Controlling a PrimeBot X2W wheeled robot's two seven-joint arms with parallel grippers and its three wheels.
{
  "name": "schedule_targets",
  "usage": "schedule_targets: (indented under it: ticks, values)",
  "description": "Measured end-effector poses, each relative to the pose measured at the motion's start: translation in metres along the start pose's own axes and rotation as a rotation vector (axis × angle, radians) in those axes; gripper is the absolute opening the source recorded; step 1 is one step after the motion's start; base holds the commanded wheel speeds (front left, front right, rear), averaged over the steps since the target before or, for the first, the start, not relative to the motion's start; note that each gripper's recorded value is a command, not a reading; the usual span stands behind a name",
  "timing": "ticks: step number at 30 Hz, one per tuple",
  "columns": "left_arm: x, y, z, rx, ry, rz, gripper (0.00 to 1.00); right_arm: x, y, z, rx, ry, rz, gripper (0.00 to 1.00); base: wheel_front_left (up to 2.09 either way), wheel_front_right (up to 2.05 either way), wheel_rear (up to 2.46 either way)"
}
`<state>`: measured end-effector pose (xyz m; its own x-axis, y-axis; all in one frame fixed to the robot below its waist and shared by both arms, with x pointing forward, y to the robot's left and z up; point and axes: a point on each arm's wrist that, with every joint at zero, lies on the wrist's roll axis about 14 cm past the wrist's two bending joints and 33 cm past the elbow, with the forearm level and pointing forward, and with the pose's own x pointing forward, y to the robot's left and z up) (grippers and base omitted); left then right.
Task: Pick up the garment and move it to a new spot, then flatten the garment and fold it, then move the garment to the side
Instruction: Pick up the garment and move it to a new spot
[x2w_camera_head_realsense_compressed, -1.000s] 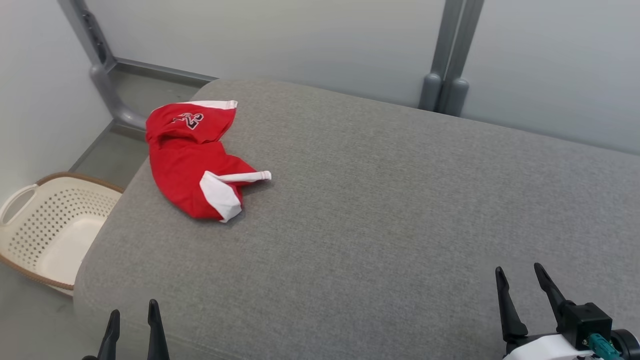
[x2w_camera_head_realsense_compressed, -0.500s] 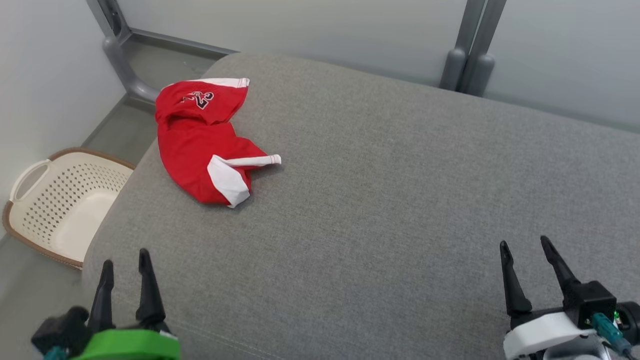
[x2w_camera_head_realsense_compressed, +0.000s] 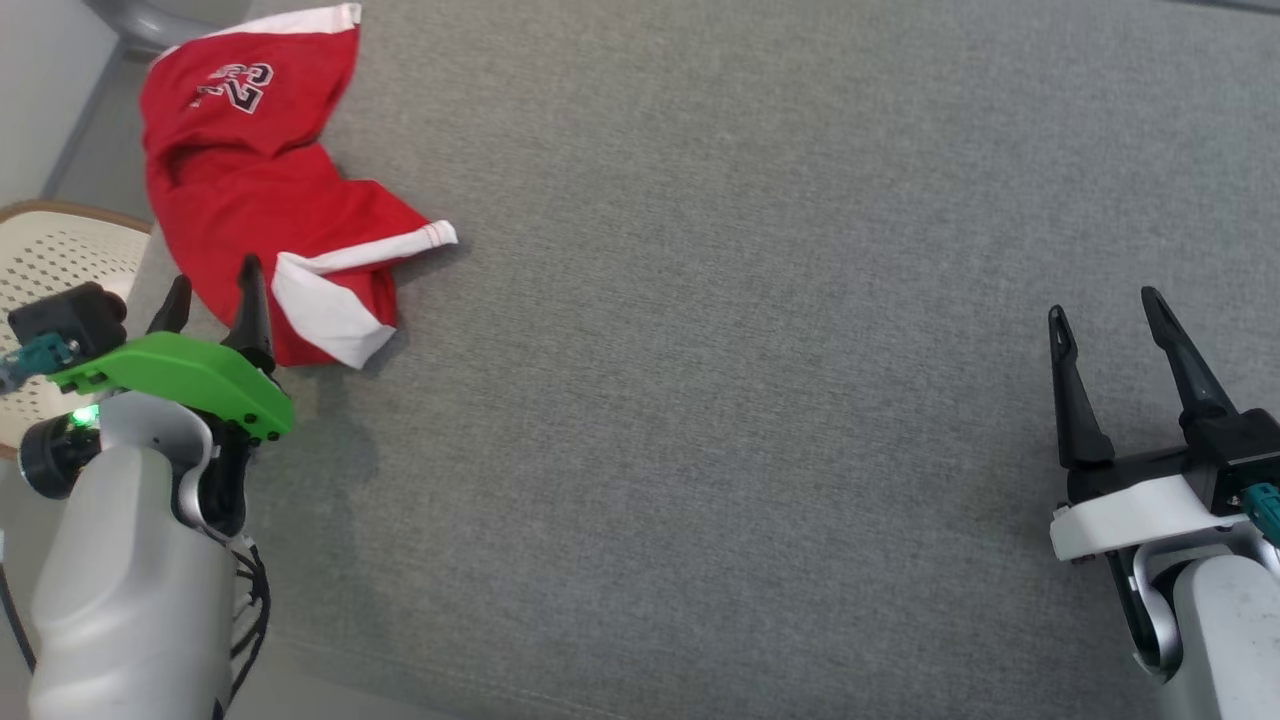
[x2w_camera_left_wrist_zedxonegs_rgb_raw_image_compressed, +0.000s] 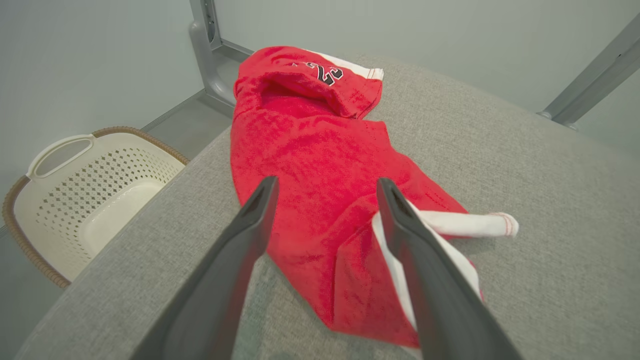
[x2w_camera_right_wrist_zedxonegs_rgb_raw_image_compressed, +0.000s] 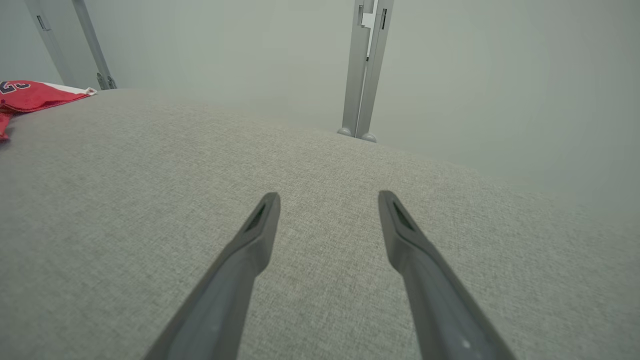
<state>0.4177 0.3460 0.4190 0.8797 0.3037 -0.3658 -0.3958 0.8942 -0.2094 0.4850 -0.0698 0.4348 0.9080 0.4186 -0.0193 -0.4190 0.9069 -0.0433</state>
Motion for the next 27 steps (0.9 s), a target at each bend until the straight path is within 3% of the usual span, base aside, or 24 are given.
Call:
schedule_targets:
  ticks: [7, 8, 9, 10, 18, 27]
  values:
    - [0.040, -0.011, -0.055, 0.008, 0.223, 0.020, 1.00, -0.020, -0.028, -0.035, 0.012, 0.095, -0.078, 1.00, 0.00, 0.00, 0.00]
    - [0.041, -0.013, -0.063, 0.010, 0.253, 0.020, 0.86, -0.023, -0.031, -0.038, 0.015, 0.104, -0.089, 1.00, 0.00, 0.00, 0.00]
    - [0.044, -0.014, -0.070, 0.023, 0.279, 0.016, 0.49, -0.027, -0.035, -0.040, 0.021, 0.112, -0.104, 1.00, 0.00, 0.00, 0.00]
    - [0.045, -0.017, -0.075, 0.041, 0.299, 0.008, 0.00, -0.030, -0.037, -0.042, 0.025, 0.119, -0.116, 1.00, 0.00, 0.00, 0.00]
    - [0.047, -0.052, -0.063, 0.103, 0.260, -0.110, 0.00, -0.042, -0.036, -0.033, 0.071, 0.111, -0.161, 1.00, 0.00, 0.00, 0.00]
    - [0.006, -0.161, 0.033, 0.131, -0.012, -0.484, 0.00, -0.059, -0.034, 0.015, 0.095, 0.008, -0.203, 1.00, 0.00, 0.00, 0.00]
